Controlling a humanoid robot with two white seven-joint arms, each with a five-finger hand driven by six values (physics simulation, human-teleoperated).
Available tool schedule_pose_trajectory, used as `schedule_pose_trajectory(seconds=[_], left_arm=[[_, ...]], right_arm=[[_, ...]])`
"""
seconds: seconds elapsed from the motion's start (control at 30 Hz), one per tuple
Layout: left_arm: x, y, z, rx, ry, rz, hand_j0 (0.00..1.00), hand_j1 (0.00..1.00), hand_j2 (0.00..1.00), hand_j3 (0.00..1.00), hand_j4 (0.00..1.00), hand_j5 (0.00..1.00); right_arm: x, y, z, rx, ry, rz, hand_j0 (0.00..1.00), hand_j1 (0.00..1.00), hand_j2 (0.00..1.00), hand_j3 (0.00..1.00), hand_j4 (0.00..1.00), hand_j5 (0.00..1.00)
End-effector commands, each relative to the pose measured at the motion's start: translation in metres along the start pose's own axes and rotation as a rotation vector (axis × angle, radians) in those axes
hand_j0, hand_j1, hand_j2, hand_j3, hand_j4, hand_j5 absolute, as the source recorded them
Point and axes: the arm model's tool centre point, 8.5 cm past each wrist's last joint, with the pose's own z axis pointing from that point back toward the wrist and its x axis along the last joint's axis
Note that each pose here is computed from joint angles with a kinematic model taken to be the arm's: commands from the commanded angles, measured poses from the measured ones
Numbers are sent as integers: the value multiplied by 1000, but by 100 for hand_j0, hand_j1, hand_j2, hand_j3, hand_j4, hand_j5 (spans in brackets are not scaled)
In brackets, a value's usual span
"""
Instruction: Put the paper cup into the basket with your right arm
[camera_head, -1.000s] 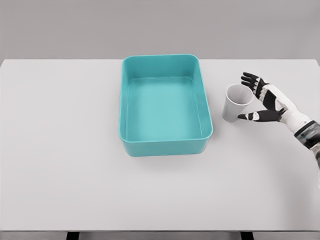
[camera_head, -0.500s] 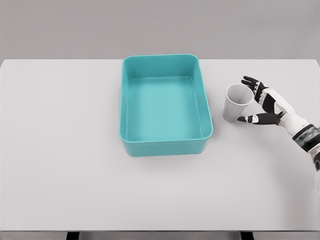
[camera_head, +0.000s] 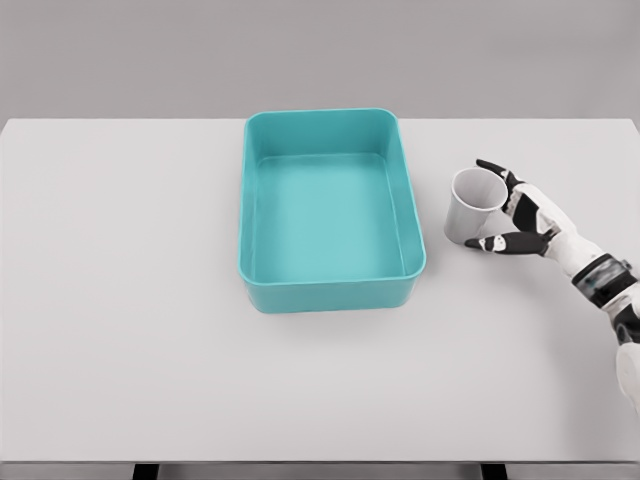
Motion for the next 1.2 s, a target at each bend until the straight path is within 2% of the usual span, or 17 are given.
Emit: schedule_pose_trajectory(seconds=[0.0,0.5,0.63,0.73,1.17], left_arm=[[0,0,0,0,0,1,100,100,100,100,100,100],[0,0,0,0,0,1,100,100,100,100,100,100],[0,0,0,0,0,1,100,100,100,100,100,100],[0,0,0,0,0,1,100,100,100,100,100,100],[0,0,0,0,0,-1,100,100,100,100,100,100]], right_arm=[[-3,2,-1,2,3,-11,100,100,100,100,100,100],[-2,9,-8,24,6,-6,99,99,99,99,99,99],[-2,9,-8,26,8,-4,85,85,85,85,85,85],[-2,9,-7,26,11,-2,71,71,71,71,71,71],[4,5,-7,27,1,20,48,48,48,48,48,48]])
